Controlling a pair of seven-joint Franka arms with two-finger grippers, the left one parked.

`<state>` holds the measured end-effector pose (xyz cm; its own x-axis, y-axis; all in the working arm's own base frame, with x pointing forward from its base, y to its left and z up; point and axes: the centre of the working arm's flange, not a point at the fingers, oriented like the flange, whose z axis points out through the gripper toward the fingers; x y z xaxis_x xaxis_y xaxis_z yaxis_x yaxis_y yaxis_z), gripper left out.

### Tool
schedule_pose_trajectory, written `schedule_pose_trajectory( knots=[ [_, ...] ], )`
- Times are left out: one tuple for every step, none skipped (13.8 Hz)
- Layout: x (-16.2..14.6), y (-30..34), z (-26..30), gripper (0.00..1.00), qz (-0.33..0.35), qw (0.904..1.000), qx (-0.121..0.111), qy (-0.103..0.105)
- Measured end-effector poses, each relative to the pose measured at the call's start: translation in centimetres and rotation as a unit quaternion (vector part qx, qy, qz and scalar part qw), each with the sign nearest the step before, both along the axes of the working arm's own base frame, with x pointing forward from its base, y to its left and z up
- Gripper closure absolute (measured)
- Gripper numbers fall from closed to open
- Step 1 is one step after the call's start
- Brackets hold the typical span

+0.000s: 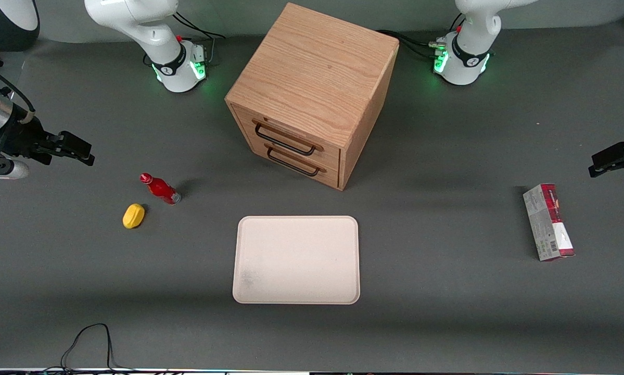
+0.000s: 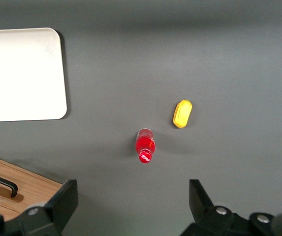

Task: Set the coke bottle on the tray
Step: 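Move the right gripper down over the red soda bottle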

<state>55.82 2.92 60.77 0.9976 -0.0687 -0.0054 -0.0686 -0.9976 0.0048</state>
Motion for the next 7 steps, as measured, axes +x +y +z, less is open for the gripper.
schedule_pose_trajectory(
  knots=[
    [0.0, 0.0, 0.0, 0.0, 0.0, 1.0, 0.0, 0.0],
    [0.0, 0.0, 0.0, 0.0, 0.0, 1.0, 0.0, 0.0],
    [0.0, 0.0, 0.0, 0.0, 0.0, 1.0, 0.0, 0.0],
    [0.0, 0.0, 0.0, 0.0, 0.0, 1.0, 0.0, 0.001],
    [-0.1, 0.0, -0.3, 0.0, 0.0, 1.0, 0.0, 0.006],
    [-0.1, 0.1, -1.0, 0.0, 0.0, 0.9999, -0.001, 0.017],
    [-0.2, 0.2, -2.2, 0.0, 0.001, 0.9996, -0.001, 0.03]
  ],
)
